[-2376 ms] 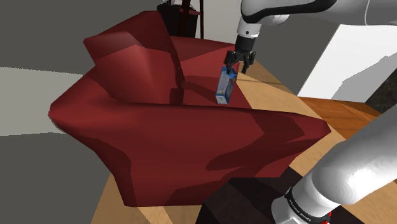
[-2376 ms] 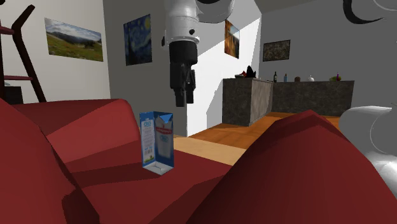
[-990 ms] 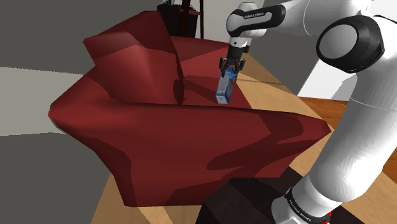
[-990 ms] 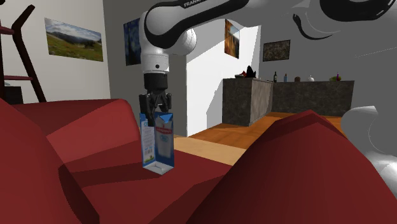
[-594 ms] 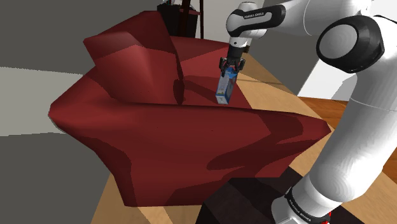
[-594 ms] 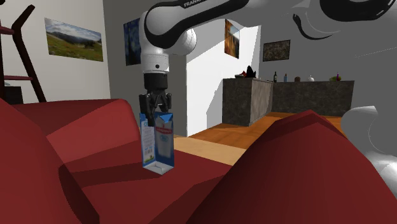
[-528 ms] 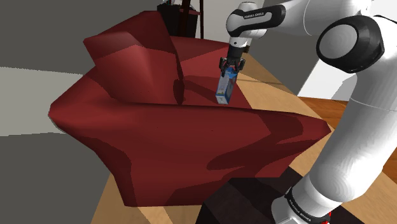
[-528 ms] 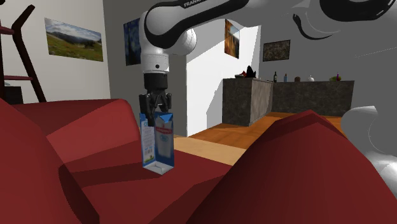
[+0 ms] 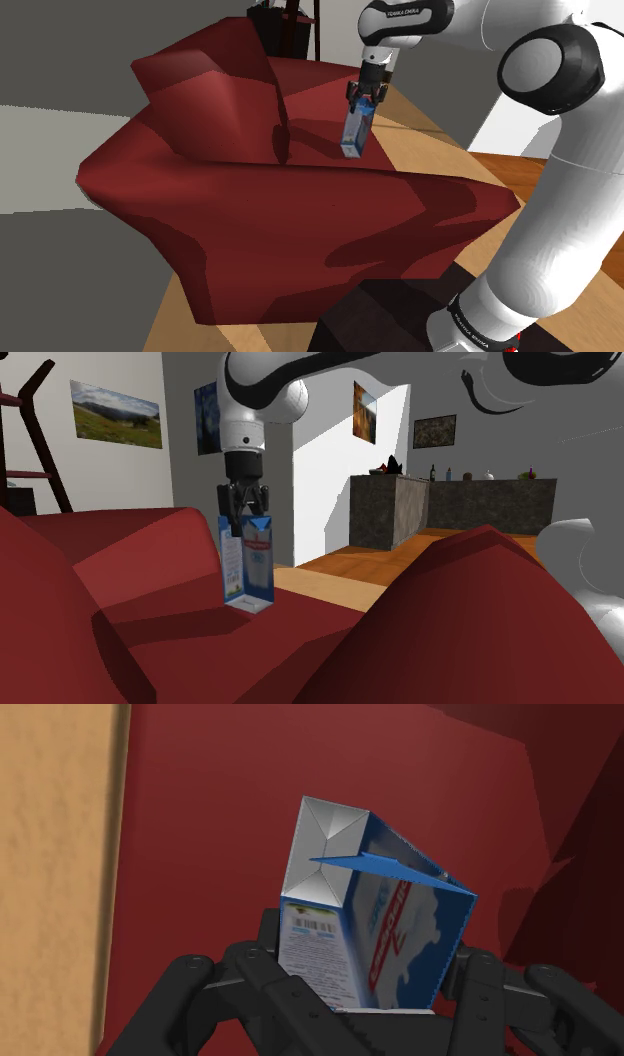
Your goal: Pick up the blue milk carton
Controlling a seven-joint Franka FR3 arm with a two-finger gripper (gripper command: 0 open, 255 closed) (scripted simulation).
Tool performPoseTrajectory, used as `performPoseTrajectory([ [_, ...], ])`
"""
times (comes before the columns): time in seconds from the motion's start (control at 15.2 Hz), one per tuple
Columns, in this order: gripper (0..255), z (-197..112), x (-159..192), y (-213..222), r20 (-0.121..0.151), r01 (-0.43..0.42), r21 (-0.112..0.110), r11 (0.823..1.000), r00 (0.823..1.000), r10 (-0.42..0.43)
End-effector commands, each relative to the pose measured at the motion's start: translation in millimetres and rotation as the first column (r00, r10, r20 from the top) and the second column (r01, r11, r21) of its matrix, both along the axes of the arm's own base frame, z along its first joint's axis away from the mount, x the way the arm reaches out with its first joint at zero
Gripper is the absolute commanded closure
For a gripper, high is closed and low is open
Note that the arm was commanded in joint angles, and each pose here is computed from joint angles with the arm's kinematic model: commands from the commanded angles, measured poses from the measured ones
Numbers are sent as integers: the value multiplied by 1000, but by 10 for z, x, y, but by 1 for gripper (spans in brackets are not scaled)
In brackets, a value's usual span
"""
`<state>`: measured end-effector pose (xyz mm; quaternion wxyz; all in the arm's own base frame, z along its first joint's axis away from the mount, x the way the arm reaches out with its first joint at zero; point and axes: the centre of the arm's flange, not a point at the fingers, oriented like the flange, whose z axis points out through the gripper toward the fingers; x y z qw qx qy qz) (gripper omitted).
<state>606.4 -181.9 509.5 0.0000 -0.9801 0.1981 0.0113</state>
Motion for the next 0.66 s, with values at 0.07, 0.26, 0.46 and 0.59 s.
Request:
performPoseTrajectory([
  [0.07,255,165,-5,-8,1,0,0,1000,1000,0],
  [0.26,255,324,-5,-8,1,0,0,1000,1000,0],
  [0.46,255,482,-5,-8,1,0,0,1000,1000,0],
  [0.59,255,490,-6,-8,1,0,0,1000,1000,0],
])
